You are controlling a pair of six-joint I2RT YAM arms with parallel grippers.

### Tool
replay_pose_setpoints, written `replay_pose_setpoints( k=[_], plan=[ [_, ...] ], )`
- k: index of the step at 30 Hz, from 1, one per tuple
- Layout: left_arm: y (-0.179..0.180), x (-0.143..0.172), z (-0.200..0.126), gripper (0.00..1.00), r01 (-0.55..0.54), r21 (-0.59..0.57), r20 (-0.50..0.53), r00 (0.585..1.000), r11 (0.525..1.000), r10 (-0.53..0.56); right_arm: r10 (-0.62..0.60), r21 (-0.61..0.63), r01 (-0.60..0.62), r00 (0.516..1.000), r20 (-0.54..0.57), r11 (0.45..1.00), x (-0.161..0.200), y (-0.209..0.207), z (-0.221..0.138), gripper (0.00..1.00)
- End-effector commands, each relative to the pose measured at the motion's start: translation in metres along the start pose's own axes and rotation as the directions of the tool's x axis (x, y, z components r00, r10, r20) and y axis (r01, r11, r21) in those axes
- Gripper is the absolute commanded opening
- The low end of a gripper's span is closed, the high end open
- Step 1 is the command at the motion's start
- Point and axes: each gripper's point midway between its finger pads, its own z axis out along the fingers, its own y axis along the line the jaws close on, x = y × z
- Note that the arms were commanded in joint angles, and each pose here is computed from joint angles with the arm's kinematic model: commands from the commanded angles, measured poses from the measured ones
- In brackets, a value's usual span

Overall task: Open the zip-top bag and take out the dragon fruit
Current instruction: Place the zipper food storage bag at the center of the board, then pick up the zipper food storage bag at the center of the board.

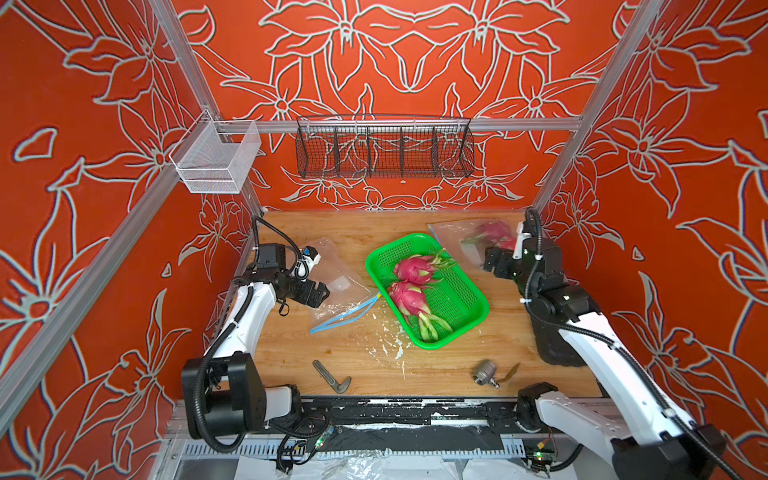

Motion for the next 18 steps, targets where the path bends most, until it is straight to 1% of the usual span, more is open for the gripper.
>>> replay_pose_setpoints(
  k=[1,3,8,11,14,18],
  plan=[
    [0.001,-0.005,0.002,0.97,0.01,0.006,-0.009,1.0,1.0,-0.01,0.199,-0.052,-0.204,0.976,-0.094,0.978,0.022,-0.006,0.038,0.97],
    [-0.001,-0.002,0.004,0.97,0.006,0.018,-0.016,1.0,1.0,-0.005,0.265,-0.026,-0.272,0.953,-0.148,0.962,0.037,-0.017,0.065,0.97],
    [0.001,0.001,0.009,0.97,-0.012,0.017,-0.019,1.0,1.0,0.012,0.37,-0.01,-0.385,0.893,-0.254,0.923,0.067,-0.029,0.115,0.97],
    [0.002,0.002,0.013,0.97,-0.008,0.025,-0.031,0.999,1.0,0.009,0.412,0.011,-0.427,0.865,-0.285,0.904,0.083,-0.035,0.139,0.97],
    [0.002,0.002,0.016,0.97,0.002,0.037,-0.042,0.999,0.999,-0.001,0.47,0.011,-0.491,0.826,-0.312,0.871,0.096,-0.035,0.164,0.97],
    [0.002,0.003,0.02,0.97,0.015,0.045,-0.06,0.998,0.999,-0.012,0.533,-0.012,-0.569,0.778,-0.334,0.822,0.102,-0.028,0.2,0.97]
  ],
)
